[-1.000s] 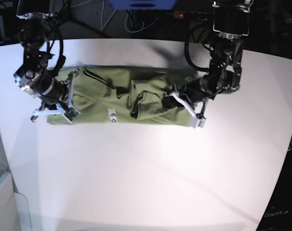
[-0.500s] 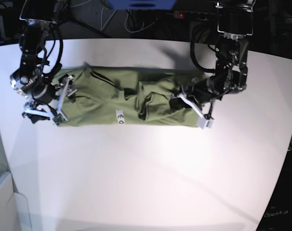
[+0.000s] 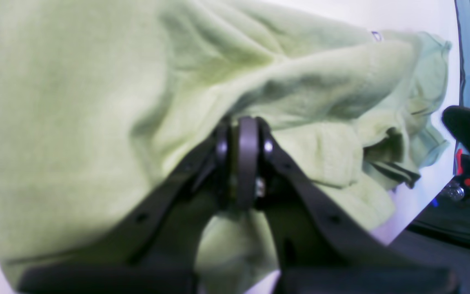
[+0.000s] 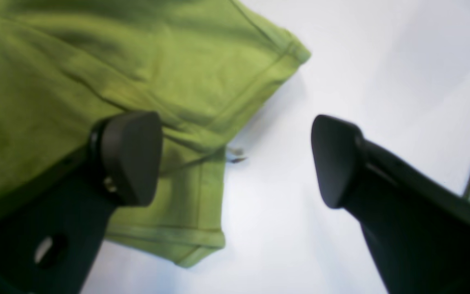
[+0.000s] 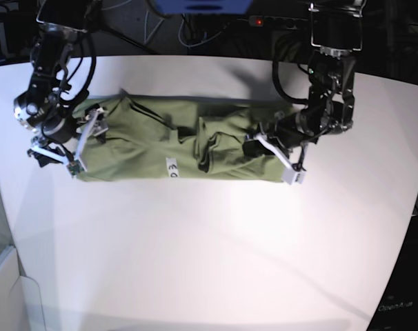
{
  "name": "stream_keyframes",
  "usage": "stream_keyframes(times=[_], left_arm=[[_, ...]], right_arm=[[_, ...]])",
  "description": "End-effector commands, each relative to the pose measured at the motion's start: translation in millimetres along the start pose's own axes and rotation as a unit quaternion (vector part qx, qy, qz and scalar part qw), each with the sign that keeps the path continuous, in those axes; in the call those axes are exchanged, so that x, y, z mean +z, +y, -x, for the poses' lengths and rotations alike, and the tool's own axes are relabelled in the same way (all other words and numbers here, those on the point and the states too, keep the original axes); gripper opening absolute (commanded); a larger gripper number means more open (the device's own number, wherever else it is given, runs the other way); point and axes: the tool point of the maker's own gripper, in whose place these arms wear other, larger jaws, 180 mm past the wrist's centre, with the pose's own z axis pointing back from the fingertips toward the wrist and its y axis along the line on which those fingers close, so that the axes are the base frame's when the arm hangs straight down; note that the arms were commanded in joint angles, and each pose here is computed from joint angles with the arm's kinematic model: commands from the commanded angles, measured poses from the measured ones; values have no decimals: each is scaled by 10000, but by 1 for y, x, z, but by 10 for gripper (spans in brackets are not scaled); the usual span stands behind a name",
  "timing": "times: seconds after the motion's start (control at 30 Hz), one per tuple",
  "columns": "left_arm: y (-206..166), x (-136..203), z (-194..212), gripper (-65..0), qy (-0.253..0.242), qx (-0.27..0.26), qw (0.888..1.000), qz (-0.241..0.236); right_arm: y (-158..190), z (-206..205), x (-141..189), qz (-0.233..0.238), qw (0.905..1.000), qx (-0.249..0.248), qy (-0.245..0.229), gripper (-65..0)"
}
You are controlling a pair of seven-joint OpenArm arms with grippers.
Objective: Fold the T-shirt properly
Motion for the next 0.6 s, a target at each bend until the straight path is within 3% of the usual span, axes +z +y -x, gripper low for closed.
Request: stream_keyframes(times=[0.0,0.1,0.37,0.57], left_arm=[[2,2,-6,-624,-39,-84,9999,-76],[2,2,-6,-624,-32,-84,9999,-77],[3,3,1,-624,18,-51,9999,-89],[4,3,0,-624,5,-46,9999,-92]], right_arm=[[-9,-11,-1,82,9998,-70,-168,-94],[-7,2,-11,-39,9997,-232,15,-96],[-5,-3,-13,-67,9995,-265,-155,-102],[2,4,-19,-164,9987,-482,-80,-219]])
